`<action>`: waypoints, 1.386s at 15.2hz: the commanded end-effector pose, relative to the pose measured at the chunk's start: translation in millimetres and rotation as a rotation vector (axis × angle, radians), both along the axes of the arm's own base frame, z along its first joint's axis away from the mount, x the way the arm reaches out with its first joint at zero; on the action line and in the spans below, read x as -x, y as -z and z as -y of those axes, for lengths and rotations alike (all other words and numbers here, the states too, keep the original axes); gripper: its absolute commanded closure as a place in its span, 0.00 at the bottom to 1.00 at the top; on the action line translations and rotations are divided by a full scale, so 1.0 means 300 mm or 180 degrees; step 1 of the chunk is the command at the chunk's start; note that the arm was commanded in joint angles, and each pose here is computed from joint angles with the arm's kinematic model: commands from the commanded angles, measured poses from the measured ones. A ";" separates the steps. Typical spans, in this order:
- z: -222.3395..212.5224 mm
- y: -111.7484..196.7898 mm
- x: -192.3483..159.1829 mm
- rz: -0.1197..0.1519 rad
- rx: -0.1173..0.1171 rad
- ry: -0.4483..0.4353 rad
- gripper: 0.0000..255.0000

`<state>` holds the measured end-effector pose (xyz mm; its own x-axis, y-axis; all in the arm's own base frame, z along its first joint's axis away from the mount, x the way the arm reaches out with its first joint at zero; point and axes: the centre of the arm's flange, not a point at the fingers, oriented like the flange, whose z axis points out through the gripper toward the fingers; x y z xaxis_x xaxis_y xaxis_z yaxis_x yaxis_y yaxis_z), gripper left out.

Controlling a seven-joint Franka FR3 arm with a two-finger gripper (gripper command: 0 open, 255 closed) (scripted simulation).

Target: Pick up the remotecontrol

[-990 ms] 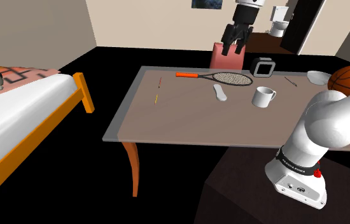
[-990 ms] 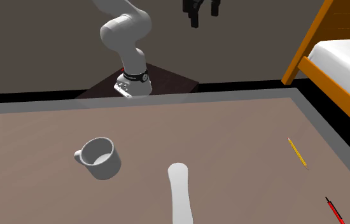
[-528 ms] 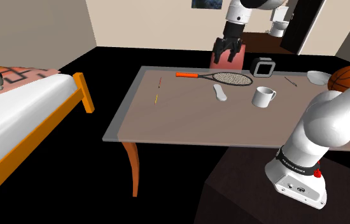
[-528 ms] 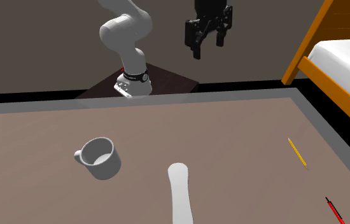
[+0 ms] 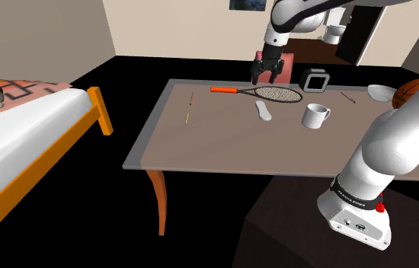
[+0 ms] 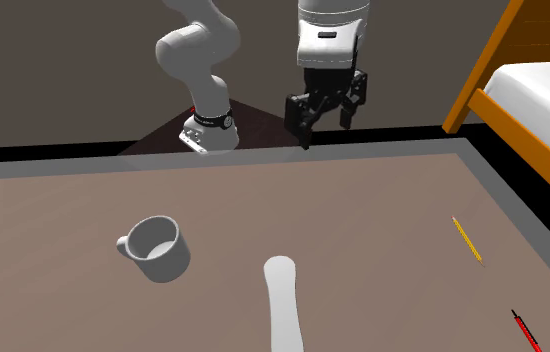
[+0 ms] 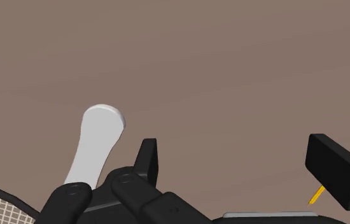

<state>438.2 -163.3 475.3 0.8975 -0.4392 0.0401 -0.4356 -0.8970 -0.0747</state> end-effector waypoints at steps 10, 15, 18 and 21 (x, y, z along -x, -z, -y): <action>0.335 0.313 -0.151 -0.0109 0.0027 0.0569 0.00; 0.496 0.455 -0.193 -0.0159 0.0038 0.0827 0.00; 0.595 0.540 -0.211 -0.0189 0.0044 0.0981 0.00; 0.694 0.625 -0.223 -0.0219 0.0051 0.1135 0.00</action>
